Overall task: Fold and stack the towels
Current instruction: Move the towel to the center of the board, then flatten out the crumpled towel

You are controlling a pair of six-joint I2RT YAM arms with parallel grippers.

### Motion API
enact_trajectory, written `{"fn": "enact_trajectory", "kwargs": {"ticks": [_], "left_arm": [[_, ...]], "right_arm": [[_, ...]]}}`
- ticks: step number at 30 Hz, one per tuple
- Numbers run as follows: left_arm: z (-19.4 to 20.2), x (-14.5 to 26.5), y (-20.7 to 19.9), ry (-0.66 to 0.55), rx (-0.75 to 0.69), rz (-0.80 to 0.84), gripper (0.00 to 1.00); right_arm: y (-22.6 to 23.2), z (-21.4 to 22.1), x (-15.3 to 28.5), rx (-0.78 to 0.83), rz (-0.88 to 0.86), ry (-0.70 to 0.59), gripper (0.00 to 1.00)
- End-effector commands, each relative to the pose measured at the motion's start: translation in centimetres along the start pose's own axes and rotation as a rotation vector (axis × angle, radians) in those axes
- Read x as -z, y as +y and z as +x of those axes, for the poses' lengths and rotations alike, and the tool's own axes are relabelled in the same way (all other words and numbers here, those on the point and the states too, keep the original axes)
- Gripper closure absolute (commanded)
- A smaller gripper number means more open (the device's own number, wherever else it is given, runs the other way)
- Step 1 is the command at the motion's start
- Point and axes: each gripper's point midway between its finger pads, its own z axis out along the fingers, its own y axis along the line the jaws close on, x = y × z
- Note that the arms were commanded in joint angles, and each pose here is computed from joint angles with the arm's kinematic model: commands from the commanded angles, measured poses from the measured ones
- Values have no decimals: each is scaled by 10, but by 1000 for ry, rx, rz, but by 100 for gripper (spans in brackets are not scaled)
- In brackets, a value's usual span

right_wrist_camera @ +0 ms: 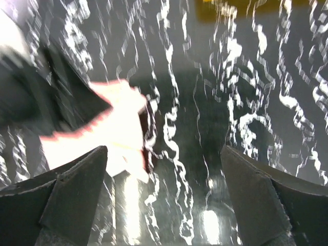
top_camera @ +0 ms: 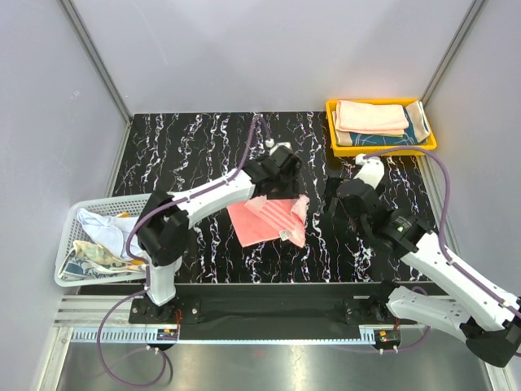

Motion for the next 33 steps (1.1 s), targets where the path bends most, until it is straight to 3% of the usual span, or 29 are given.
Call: {"fn": "enact_trajectory", "kwargs": {"ticks": [1, 8, 12, 24, 33], "left_arm": [[-58, 23, 22, -133, 116, 27, 46], [-59, 24, 106, -126, 164, -136, 62], [-47, 10, 131, -87, 165, -168, 71], [-26, -15, 153, -1, 138, -219, 67], [-4, -22, 159, 50, 133, -207, 58]], "right_arm": [[13, 27, -9, -27, -58, 81, 6], [28, 113, -56, 30, -44, 304, 26], [35, 140, -72, -6, -60, 343, 29], [49, 180, -94, -9, -78, 438, 35], [44, 202, -93, 12, -53, 477, 32]]}}
